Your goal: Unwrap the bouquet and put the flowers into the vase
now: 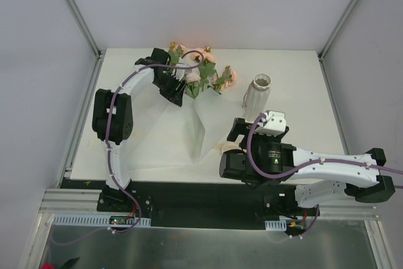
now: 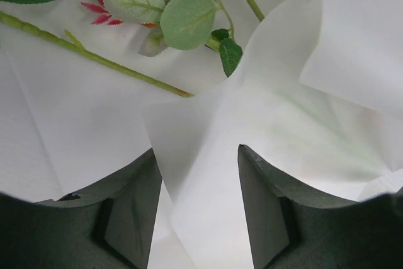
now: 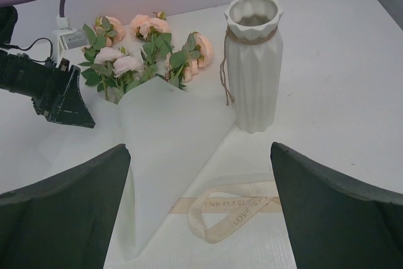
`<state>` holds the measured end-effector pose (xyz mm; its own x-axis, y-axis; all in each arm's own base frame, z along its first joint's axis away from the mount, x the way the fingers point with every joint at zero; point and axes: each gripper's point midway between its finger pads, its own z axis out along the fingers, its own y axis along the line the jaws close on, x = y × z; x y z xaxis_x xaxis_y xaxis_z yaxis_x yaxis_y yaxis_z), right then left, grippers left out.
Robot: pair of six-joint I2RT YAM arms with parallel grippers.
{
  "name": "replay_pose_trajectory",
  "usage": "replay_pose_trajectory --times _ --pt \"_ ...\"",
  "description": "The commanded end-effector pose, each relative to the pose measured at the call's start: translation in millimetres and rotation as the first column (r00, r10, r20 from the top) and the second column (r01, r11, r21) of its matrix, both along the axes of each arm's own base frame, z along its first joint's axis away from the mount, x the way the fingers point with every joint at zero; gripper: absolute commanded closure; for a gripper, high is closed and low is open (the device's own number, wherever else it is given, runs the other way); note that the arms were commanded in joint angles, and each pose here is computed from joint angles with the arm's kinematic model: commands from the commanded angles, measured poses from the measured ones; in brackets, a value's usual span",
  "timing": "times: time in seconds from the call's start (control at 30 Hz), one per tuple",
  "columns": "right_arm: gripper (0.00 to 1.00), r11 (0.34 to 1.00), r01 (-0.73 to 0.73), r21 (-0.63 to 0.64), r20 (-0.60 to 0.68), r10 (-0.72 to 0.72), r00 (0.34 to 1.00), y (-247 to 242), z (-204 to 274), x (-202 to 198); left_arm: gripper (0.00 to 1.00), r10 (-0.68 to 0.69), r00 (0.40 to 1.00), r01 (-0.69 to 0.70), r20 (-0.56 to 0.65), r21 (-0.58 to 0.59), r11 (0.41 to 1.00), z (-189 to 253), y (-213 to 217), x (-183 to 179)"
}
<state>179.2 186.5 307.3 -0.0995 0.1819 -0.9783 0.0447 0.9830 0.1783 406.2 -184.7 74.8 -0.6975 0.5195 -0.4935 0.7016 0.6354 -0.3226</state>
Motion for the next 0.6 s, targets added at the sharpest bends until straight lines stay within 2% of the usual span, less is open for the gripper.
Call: replay_pose_trajectory --times 0.0,0.23,0.47,0.53,0.57 --pt "0.03 0.952 0.013 -0.306 0.047 0.002 0.999 -41 17 2 0.5 -0.015 0.999 0.017 0.049 -0.041 0.999 34 1 -14" --pt "0.03 0.954 0.013 -0.298 0.048 0.002 0.999 -42 17 2 0.5 -0.019 1.0 0.019 0.014 -0.02 1.0 19 5 -21" --pt "0.03 0.956 0.013 -0.294 0.048 0.001 0.999 -44 17 2 0.5 -0.01 1.0 0.01 0.014 0.007 1.0 11 8 -13" --pt "0.03 0.954 0.013 -0.298 0.049 0.002 0.999 -44 17 2 0.54 -0.008 1.0 0.008 0.022 0.008 1.0 11 8 -11" --pt "0.03 0.955 0.013 -0.297 0.051 0.002 0.999 -44 18 2 0.62 -0.004 1.0 0.003 0.029 0.014 1.0 12 8 -9"
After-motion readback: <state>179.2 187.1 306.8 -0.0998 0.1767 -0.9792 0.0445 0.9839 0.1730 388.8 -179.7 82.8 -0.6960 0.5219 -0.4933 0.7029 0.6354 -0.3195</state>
